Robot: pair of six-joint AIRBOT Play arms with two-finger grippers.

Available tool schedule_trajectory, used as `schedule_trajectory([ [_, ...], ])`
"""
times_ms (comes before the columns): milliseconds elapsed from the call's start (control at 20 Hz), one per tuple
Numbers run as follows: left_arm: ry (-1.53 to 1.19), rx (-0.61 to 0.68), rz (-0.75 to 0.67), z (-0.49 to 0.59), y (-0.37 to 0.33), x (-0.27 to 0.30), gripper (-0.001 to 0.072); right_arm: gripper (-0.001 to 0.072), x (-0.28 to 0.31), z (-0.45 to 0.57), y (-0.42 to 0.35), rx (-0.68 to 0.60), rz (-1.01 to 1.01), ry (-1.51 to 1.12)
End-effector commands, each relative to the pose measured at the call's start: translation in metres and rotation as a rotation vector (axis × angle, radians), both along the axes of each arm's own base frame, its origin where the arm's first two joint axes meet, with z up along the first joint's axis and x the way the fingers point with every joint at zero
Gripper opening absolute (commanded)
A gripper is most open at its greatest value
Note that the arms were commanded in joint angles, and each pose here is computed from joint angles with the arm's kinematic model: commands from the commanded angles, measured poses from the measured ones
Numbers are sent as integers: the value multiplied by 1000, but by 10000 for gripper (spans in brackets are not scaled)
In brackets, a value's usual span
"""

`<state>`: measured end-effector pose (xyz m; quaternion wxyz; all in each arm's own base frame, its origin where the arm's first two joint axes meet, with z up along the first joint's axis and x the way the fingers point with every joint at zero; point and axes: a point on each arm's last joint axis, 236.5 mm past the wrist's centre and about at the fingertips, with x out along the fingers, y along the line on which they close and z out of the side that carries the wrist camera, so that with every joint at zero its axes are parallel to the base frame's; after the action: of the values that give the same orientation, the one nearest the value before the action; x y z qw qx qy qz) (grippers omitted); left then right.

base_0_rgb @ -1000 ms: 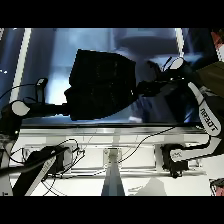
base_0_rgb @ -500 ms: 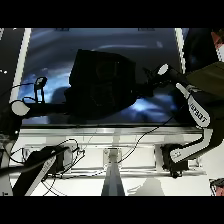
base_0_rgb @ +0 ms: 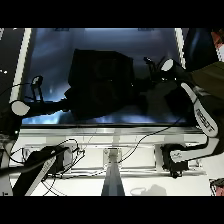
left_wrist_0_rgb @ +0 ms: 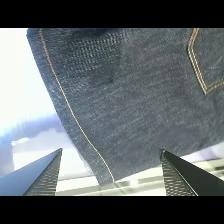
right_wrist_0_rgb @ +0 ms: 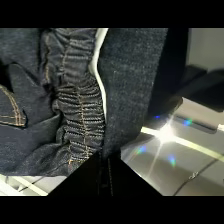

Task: Fold the clothes and pants, and hang the long-sleeved shirts on hangers.

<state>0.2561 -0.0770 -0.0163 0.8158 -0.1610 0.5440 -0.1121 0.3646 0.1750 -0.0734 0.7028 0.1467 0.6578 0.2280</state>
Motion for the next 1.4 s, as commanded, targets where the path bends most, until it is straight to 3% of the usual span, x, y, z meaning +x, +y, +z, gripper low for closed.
schedule_trajectory([
  [0,8,-14,45,1,3,2,685,20,-19,11,-7,-2,-47,-84],
  [300,37,14,122,-5,32,1,683,20,-59,50,2,199,-301,-205],
  [450,194,13,19,-31,29,-30,682,21,-64,64,3,215,-294,-240],
  [750,336,-293,-166,-64,-33,-39,666,21,-63,66,4,223,-301,-246],
  [800,347,-325,-189,-69,-39,-39,571,21,-62,67,4,225,-303,-245],
  [850,360,-349,-213,-76,-43,-41,547,21,-62,67,4,226,-303,-245],
  [1100,508,-425,-202,-107,-50,-57,550,21,-62,69,5,236,-309,-243],
  [1150,494,-451,-215,-107,-55,-54,524,21,-62,69,5,238,-311,-243],
  [1250,435,-521,-207,-100,-66,-40,230,22,-61,69,5,237,-310,-245],
  [1350,357,-578,-222,-83,-73,-20,25,22,-58,74,6,237,-299,-264],
])
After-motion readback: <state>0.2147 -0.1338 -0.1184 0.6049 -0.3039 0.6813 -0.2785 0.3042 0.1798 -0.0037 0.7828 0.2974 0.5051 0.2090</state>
